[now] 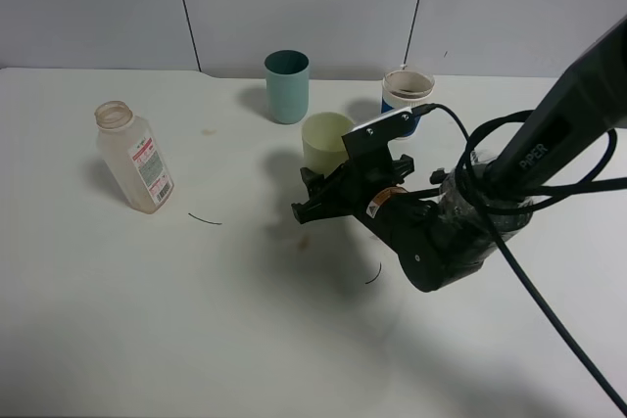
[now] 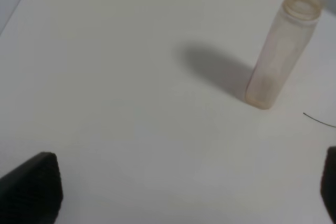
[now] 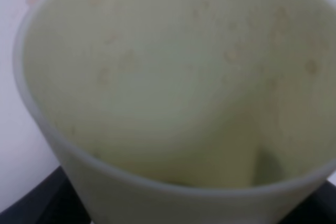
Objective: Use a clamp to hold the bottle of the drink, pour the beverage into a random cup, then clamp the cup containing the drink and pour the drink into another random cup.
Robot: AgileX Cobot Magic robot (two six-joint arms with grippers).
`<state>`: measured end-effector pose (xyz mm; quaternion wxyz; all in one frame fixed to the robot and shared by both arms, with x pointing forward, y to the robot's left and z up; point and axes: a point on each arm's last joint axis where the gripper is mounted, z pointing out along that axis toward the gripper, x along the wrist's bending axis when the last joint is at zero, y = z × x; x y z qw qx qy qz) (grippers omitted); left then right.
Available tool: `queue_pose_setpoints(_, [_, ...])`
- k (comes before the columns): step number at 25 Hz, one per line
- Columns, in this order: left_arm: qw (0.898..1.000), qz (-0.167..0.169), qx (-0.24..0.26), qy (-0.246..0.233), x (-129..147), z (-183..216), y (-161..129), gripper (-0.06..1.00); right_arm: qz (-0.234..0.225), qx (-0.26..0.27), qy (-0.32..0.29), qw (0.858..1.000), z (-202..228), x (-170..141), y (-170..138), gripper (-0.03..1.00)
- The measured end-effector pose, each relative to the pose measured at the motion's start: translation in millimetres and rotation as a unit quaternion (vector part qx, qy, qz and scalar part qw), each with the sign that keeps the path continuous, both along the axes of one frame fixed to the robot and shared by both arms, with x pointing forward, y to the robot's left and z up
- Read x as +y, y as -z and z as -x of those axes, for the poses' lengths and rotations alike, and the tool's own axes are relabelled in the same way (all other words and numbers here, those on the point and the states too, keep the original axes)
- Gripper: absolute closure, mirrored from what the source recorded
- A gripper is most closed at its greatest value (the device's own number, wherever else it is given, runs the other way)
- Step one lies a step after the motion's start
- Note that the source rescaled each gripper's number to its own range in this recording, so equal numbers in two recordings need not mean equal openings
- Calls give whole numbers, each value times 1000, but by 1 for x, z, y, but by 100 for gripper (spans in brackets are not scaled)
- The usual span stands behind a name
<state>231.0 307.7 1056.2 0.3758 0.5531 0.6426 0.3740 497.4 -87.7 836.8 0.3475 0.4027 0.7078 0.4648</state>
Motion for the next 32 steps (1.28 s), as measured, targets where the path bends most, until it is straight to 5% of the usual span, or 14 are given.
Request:
queue_pose_setpoints(7, [1000,0,0,0,0,0,0,-5,-2,-4,1,1000,0,0,-1,96])
queue_pose_setpoints(9, [1000,0,0,0,0,0,0,-5,-2,-2,4,1000,0,0,0,72])
queue_pose_setpoints(11, [1000,0,0,0,0,0,0,-5,-3,-1,7,1000,0,-1,0,26])
queue_pose_setpoints(14, [1000,0,0,0,0,0,0,-5,-5,-9,7,1000,-1,-1,-1,4])
queue_pose_setpoints(22, [1000,0,0,0,0,0,0,-5,-11,-7,7,1000,-1,0,-13,-3])
queue_pose_setpoints(32, [1000,0,0,0,0,0,0,-5,-34,-20,61,997,17,-10,-84,-3])
